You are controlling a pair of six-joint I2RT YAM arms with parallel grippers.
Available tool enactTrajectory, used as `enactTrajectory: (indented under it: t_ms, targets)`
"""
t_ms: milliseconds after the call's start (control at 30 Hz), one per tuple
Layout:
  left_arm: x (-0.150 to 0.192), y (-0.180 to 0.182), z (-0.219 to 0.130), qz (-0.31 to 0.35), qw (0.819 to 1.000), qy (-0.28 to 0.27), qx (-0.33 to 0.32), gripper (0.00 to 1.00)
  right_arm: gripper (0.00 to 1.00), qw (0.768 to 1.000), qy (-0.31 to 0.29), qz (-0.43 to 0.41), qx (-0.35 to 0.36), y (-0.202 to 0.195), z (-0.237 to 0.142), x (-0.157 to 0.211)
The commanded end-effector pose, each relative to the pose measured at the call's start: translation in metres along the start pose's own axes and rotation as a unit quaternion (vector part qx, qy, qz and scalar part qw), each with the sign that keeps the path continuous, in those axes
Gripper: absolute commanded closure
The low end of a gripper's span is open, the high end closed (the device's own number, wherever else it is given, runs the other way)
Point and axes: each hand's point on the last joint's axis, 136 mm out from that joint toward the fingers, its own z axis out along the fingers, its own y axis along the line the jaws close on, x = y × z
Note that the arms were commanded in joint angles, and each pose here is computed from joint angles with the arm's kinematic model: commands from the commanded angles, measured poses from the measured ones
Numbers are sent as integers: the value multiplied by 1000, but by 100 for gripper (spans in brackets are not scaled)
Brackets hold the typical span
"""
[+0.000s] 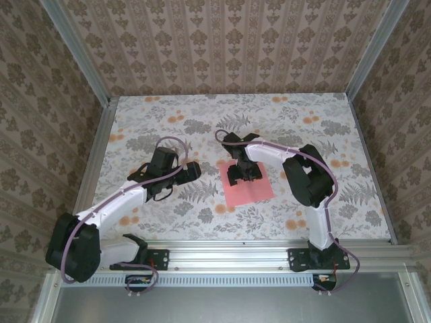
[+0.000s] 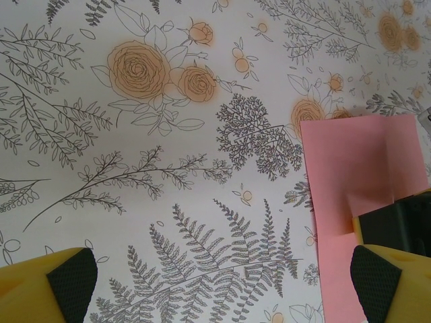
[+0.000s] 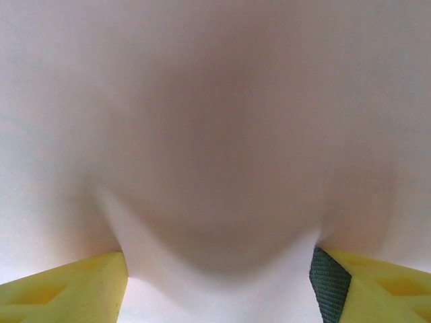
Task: Fold a paper plane with a square sheet of paper (pick it up from the middle)
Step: Fold the square sheet of paper in half at the center of the table.
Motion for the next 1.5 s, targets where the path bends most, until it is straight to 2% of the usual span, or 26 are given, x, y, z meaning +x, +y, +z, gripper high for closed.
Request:
enactTrajectory:
  t_ms: [0,167,300,400,467,600,733,933,1000,1167,1233,1300,1367,1467]
  targets:
    - [0,1,1,-2,1000,3,1,0,28,1000,28,1,5,-5,16,14]
    - [-3,0,1,-3,1000,1,2,0,37,1000,-6,2,-13,0,-10,3]
    - [-4,-1,1,-3,1000,2,0,0,51,999,-27,5,-30,4,-30,-3]
    - [-5,-2,0,-3,1000,1,2,0,54,997,-42,8,-60,12,-45,-5]
    - [-5,-2,-1,-6,1000,-1,1,0,61,995,-52,10,-89,20,-58,-7]
    - [-6,-4,-4,-9,1000,-6,6,0,60,978,-68,27,-195,46,-84,-10]
    - [-8,-7,-7,-7,1000,-8,13,0,58,946,-80,46,-310,68,-106,-17]
    - [-8,-16,-7,-4,1000,-6,30,0,57,923,-72,105,-364,55,-87,-25]
    - [-7,-20,-7,0,999,-1,38,0,56,921,-68,126,-363,44,-75,-24]
    - [-5,-35,-4,20,999,7,48,0,49,934,-51,141,-323,17,-48,-13]
    - [-4,-41,-2,25,998,10,51,0,42,939,-51,140,-310,9,-44,-9]
    - [-3,-46,1,30,998,14,53,0,40,943,-49,139,-298,1,-41,-6]
    - [-2,-50,5,36,998,20,55,0,35,949,-48,138,-281,-7,-39,-2]
    - [1,-57,9,44,997,27,57,0,35,957,-49,133,-253,-19,-35,2]
